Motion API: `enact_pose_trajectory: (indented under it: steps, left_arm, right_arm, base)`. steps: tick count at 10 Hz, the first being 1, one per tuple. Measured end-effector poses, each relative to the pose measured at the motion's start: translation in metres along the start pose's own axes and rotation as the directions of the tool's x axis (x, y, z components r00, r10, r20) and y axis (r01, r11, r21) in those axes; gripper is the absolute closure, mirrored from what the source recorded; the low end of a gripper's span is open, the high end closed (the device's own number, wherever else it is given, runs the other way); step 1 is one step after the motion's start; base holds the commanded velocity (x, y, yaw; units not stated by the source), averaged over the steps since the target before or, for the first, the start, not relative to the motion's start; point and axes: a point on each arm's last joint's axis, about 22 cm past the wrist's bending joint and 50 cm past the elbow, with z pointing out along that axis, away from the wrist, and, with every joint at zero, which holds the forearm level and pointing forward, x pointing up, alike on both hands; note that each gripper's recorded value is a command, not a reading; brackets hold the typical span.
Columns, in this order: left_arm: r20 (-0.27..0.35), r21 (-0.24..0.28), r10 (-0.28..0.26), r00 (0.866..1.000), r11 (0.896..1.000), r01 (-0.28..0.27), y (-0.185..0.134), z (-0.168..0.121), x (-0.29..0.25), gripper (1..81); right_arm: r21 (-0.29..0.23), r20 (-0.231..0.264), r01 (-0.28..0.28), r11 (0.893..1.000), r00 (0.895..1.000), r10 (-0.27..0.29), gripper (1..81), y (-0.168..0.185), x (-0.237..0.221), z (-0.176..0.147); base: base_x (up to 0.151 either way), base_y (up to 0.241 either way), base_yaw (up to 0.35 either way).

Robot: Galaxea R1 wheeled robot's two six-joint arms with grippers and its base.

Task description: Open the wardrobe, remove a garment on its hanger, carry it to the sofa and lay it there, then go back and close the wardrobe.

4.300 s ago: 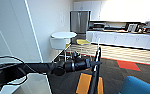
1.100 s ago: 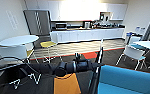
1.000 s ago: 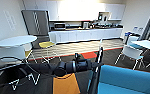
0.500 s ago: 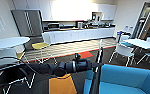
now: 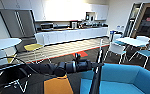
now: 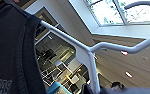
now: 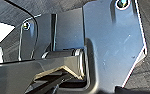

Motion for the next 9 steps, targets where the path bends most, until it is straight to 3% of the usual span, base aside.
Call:
enact_pose_trajectory:
  steps: [9]
  left_arm:
    - [0.0, 0.006, -0.002, 1.0, 1.0, 0.002, -0.0016, -0.0032, -0.0017, 81.1]
  right_arm:
    - [0.001, 0.002, -0.001, 1.0, 1.0, 0.001, 1.0, -0.0005, -0.0019, 0.0]
  base:
    - [0.0, 0.0, -0.155]
